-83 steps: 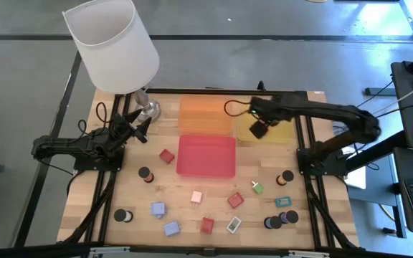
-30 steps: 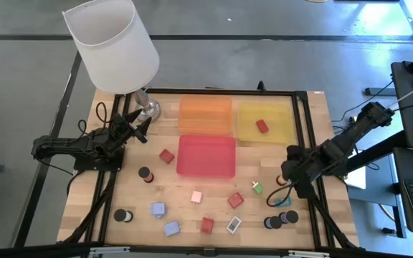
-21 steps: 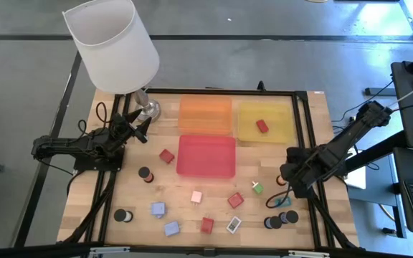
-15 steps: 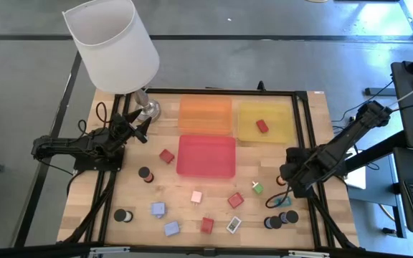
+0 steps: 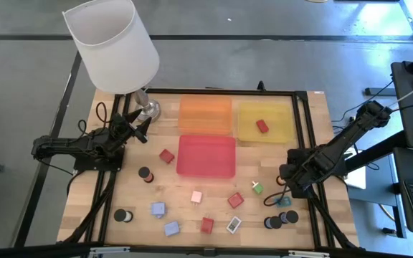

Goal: Pick & Place Office items
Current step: Put the yellow black hourglass into the orange bin

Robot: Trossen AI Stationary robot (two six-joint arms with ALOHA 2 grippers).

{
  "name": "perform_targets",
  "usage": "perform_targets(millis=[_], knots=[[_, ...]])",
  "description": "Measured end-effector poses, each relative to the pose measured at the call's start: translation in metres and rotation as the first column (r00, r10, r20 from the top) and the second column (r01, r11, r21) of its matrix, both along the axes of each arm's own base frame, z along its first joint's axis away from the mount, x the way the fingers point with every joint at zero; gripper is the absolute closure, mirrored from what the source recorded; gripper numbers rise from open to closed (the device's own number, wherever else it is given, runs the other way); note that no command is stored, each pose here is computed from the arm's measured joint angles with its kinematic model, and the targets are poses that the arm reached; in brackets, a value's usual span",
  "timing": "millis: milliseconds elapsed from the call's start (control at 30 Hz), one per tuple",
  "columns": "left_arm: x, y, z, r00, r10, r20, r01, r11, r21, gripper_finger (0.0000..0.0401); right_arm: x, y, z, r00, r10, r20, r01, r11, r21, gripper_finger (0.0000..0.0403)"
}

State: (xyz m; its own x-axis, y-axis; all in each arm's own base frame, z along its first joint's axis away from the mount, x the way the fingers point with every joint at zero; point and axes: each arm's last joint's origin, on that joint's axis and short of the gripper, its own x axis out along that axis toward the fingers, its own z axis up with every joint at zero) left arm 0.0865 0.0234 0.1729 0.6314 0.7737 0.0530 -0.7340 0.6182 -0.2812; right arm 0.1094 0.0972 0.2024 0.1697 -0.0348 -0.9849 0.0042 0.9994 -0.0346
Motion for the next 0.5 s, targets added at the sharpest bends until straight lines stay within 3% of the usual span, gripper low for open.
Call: perform_targets(millis=[133, 367, 500], knots=[[0.0, 0.0, 0.0001, 1.0, 0.0, 0.0, 0.0, 1.0, 0.0, 0.0079, 0.0002, 0.0002, 0.0, 1.0, -0.026, 0.003, 0.026, 1.0, 0.007, 0.0108], [0.0, 0.0, 0.0, 1.0, 0.0, 0.0, 0.0, 1.0, 0.0, 0.0079, 0.0002, 0.0002, 0.0001, 0.998, -0.056, 0.004, 0.056, 0.998, 0.013, 0.0193], [0.0, 0.0, -0.0001, 1.0, 0.0, 0.0, 0.0, 1.0, 0.0, 0.0079, 0.0005, 0.0005, 0.0002, 0.997, -0.078, 0.007, 0.078, 0.997, 0.02, 0.0193]])
